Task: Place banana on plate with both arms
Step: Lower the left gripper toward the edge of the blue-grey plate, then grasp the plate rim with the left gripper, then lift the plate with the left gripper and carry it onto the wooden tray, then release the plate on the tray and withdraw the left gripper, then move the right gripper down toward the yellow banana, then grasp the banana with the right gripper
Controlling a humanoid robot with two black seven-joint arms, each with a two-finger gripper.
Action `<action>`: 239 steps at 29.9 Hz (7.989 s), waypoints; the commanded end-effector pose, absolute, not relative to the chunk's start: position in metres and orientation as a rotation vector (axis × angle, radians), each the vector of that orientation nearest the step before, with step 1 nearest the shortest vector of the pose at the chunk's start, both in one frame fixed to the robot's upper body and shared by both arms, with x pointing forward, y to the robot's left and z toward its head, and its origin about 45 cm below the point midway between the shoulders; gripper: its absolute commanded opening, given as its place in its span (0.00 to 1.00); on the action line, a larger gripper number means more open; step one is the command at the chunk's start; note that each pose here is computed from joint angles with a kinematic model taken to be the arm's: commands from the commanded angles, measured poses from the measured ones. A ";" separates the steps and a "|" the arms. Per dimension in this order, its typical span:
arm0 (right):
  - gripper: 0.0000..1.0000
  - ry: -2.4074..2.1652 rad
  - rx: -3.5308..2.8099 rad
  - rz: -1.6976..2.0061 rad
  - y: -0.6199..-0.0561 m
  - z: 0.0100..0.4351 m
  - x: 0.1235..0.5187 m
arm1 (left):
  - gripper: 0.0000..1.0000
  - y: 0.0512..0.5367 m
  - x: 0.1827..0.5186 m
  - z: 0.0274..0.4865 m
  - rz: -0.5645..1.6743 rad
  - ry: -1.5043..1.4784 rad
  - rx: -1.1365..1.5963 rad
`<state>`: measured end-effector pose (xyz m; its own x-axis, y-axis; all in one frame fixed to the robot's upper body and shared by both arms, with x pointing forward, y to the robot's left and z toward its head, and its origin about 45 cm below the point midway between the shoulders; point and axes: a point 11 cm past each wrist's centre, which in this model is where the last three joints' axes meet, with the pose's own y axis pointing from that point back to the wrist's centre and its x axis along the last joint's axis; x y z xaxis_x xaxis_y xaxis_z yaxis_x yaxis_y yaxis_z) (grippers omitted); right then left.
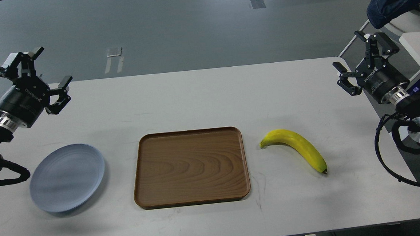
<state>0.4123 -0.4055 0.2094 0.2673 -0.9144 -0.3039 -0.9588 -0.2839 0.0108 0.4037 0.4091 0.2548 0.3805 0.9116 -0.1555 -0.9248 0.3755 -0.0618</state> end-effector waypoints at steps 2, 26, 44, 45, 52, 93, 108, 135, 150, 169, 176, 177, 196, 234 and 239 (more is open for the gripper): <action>1.00 1.767 -2.354 0.375 -0.407 0.209 0.412 | 1.00 0.398 0.387 0.285 1.012 -0.081 0.054; 1.00 1.787 -2.357 0.420 -0.409 0.194 0.401 | 1.00 0.470 0.317 0.203 0.545 -0.789 1.148; 1.00 1.785 -2.351 0.426 -0.408 0.192 0.401 | 0.96 0.522 0.272 0.137 0.607 -0.610 1.298; 1.00 1.787 -2.351 0.430 -0.408 0.191 0.400 | 0.95 0.526 0.266 0.133 0.610 -0.598 1.309; 1.00 1.797 -2.348 0.437 -0.411 0.188 0.397 | 0.81 0.531 0.251 0.124 0.615 -0.558 1.321; 1.00 1.800 -2.350 0.442 -0.410 0.185 0.397 | 0.00 0.462 0.342 0.219 0.635 -0.776 1.088; 1.00 1.814 -2.342 0.435 -0.414 0.186 0.397 | 0.00 0.287 0.378 0.209 0.256 -0.870 0.823; 1.00 1.863 -2.327 0.421 -0.427 0.185 0.395 | 0.01 0.222 0.381 0.130 0.128 -0.761 0.850; 1.00 1.865 -2.327 0.419 -0.428 0.185 0.395 | 0.98 0.229 0.413 0.181 0.255 -0.683 0.780; 1.00 1.860 -2.401 0.486 -0.419 0.164 0.382 | 0.98 0.407 0.424 0.222 1.200 0.148 0.033; 1.00 1.819 -2.628 0.420 -0.411 0.162 0.377 | 0.98 0.437 0.416 0.203 1.361 0.212 -0.084; 1.00 1.806 -2.689 0.378 -0.412 0.166 0.377 | 0.98 0.438 0.415 0.202 1.365 0.214 -0.087; 1.00 0.256 -4.039 -1.323 -0.363 0.226 0.376 | 0.98 0.446 0.416 0.210 1.390 0.211 -0.126; 0.11 -0.490 -4.090 -1.472 -0.319 0.161 0.374 | 0.98 0.442 0.417 0.211 1.377 0.213 -0.130; 0.02 -0.426 -4.081 -1.516 -0.321 0.174 0.381 | 0.98 0.442 0.417 0.211 1.377 0.213 -0.130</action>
